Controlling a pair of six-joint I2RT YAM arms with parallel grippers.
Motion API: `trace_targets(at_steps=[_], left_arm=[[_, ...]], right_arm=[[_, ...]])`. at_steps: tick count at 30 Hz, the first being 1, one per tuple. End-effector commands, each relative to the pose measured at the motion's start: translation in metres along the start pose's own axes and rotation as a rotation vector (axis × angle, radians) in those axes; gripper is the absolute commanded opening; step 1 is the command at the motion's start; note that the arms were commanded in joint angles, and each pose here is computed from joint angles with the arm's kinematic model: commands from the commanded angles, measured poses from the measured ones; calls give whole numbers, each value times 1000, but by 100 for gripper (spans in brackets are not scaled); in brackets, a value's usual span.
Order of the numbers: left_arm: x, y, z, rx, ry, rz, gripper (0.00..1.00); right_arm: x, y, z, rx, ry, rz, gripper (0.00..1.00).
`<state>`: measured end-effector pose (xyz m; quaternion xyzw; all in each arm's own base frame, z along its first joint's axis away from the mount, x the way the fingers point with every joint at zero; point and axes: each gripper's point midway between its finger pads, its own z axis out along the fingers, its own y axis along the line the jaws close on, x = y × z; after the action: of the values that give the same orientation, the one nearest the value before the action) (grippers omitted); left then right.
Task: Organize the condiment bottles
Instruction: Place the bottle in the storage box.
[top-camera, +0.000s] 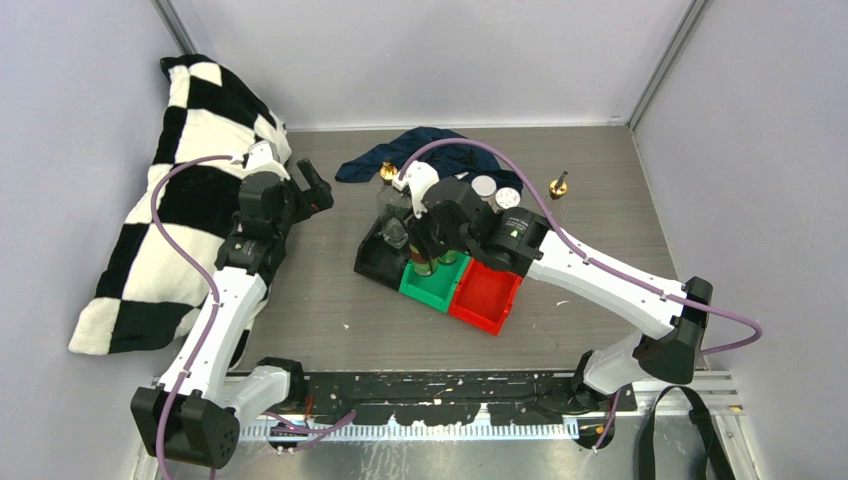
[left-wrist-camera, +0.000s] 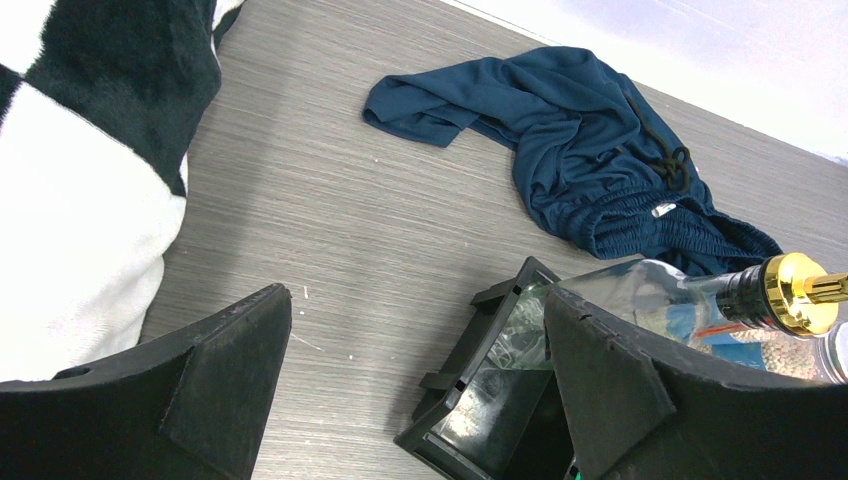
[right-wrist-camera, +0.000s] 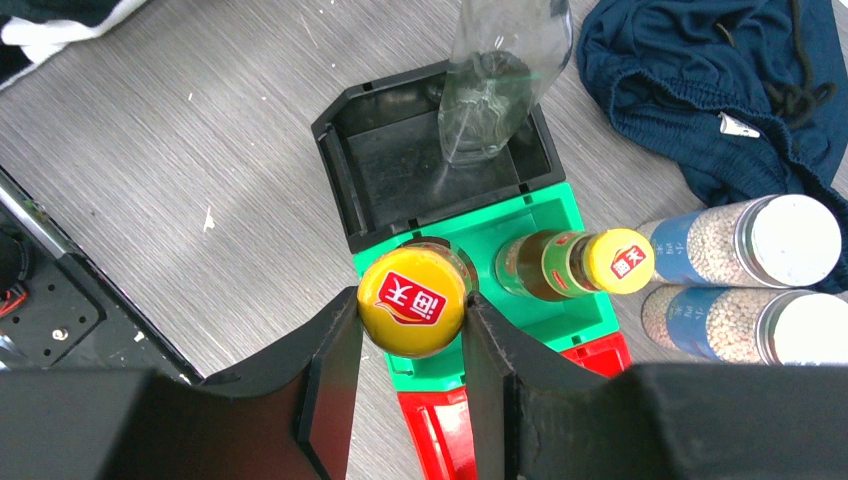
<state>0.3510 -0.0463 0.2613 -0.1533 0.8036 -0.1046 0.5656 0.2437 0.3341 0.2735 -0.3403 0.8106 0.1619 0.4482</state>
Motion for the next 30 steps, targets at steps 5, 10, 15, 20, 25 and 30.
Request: trace_targets(at_steps=[5, 10, 15, 20, 25, 30], left_arm=[[-12, -8, -2, 30, -50, -15, 97], [-11, -7, -2, 28, -48, -11, 98], [-11, -7, -2, 27, -47, -8, 97], [-10, -7, -1, 26, -47, -5, 97], [-10, -8, -1, 26, -45, -4, 97], [-10, -8, -1, 26, -45, -4, 97]], right_arm=[[-56, -4, -30, 3, -236, 70, 1], [-52, -5, -29, 6, -234, 72, 1], [-49, -6, -29, 6, -235, 74, 1], [-46, -6, -29, 7, -237, 76, 1], [-44, -6, -28, 6, -238, 75, 1], [-42, -6, -28, 6, -239, 76, 1]])
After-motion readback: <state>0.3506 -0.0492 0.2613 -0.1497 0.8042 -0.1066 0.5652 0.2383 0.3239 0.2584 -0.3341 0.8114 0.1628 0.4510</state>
